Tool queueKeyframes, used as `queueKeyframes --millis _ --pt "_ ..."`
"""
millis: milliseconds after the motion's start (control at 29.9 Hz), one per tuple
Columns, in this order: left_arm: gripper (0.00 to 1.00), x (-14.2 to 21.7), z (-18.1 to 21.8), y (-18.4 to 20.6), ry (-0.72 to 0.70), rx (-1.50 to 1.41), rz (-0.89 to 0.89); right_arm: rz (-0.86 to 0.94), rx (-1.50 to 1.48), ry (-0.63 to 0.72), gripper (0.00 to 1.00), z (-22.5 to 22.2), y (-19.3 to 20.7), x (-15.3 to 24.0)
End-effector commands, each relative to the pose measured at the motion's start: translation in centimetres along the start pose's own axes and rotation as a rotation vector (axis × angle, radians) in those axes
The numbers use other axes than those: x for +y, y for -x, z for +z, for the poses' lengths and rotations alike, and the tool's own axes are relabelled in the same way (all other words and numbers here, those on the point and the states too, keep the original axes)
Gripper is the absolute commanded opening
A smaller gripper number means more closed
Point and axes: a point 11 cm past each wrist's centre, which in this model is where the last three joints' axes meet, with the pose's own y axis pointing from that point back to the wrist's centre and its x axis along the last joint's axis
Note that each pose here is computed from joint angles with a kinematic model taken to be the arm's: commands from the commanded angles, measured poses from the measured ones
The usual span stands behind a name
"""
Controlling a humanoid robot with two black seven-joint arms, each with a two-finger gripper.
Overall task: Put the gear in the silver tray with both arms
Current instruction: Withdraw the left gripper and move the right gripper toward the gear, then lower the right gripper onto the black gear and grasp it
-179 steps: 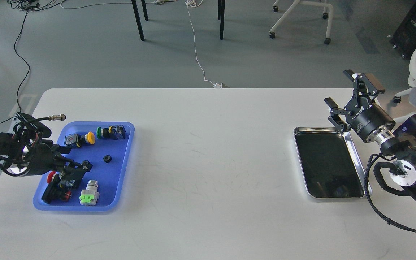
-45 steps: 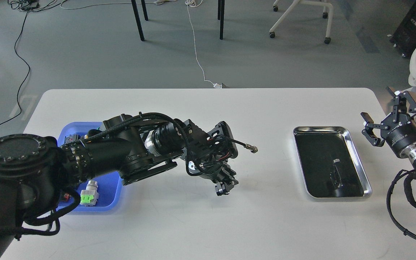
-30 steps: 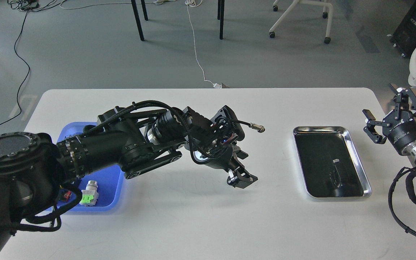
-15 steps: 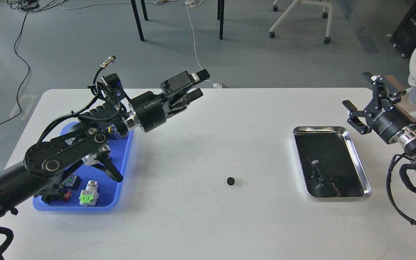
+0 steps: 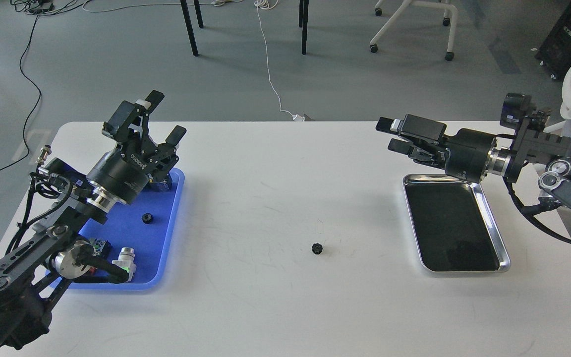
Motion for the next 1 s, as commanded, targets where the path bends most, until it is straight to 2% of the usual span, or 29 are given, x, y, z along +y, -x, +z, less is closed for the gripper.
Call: queueKeyframes --millis 0,167,501,769,969 --pt "0.98 0.1 0.2 -0.2 0.009 0.006 0.010 -0.256 0.298 0.119 0.99 -0.7 1.5 -1.6" --pt "0.98 0.1 0.3 -0.2 0.011 0.003 0.008 -0.455 0.555 0.178 0.99 -1.4 2.7 -4.1" --pt "0.98 0.0 0.3 0.0 0.013 0.009 0.004 -0.681 0.748 0.145 0.99 -1.9 8.0 -8.5" --pt "0.98 -0.2 0.6 0.6 0.024 0.012 -0.011 -0.684 0.824 0.112 0.98 -1.1 9.7 -10.6" --pt "0.98 0.1 0.5 0.9 0.023 0.016 -0.013 -0.681 0.861 0.101 0.93 -1.5 10.0 -12.5"
